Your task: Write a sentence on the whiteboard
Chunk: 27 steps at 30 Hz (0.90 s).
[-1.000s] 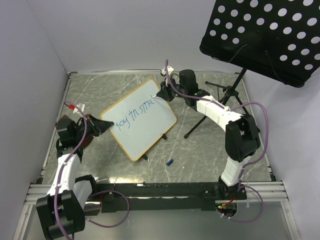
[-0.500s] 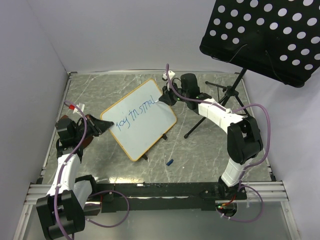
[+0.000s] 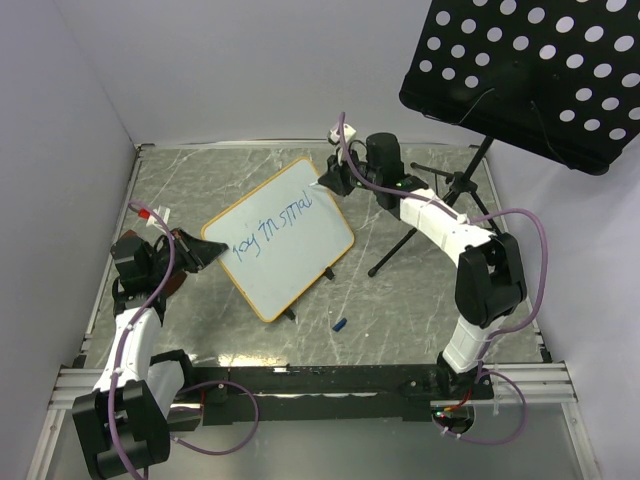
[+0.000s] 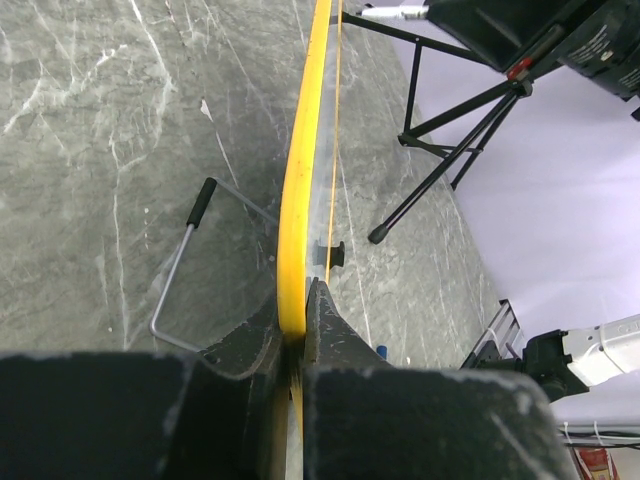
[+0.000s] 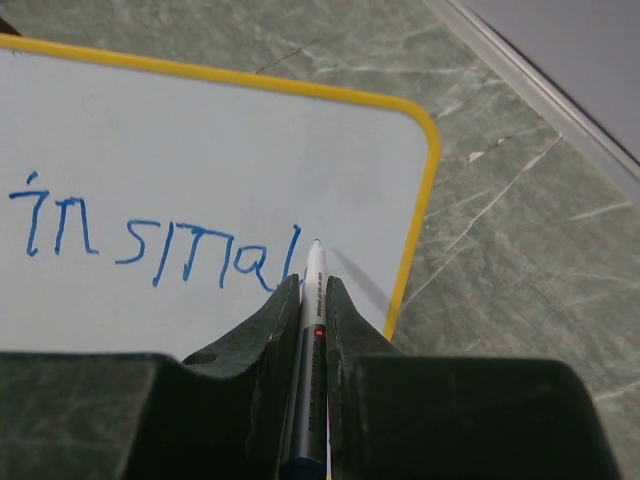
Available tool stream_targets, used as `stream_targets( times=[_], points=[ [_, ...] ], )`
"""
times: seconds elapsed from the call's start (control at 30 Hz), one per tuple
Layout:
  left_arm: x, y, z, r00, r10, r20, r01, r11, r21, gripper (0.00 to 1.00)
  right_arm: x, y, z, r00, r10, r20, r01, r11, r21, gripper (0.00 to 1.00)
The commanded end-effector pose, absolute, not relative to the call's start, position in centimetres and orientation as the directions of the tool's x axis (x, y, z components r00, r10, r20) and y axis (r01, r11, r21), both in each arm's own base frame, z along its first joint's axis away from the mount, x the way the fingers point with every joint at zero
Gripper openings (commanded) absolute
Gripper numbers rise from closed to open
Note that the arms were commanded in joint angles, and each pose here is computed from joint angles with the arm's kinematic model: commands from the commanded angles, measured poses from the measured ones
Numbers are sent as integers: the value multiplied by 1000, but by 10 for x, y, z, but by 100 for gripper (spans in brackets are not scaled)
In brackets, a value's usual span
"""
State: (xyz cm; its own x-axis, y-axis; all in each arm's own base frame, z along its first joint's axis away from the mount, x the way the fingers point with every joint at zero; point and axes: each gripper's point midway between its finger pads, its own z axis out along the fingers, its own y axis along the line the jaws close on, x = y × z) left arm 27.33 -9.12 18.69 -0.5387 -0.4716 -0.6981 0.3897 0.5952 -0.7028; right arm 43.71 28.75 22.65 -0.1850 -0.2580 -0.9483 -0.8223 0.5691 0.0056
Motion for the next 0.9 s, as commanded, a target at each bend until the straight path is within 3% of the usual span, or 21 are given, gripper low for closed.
stream_targets(
  times=[0.0,0.4,0.87],
  points=[
    [274,-94,194,-478,-375,-794,496,631,-597,1,454,290,256,-130,-210,-969,-805,592,-21,0],
    [275,-94,194,-477,-374,-795,498,630,-596,1,462,295,238,-160,-234,-959,-814,581,-6,0],
    [275,-94,194,-475,-375,-796,495,635,-594,1,429,282,214,-180,-279,-943,-833,553,-5,0]
  ],
)
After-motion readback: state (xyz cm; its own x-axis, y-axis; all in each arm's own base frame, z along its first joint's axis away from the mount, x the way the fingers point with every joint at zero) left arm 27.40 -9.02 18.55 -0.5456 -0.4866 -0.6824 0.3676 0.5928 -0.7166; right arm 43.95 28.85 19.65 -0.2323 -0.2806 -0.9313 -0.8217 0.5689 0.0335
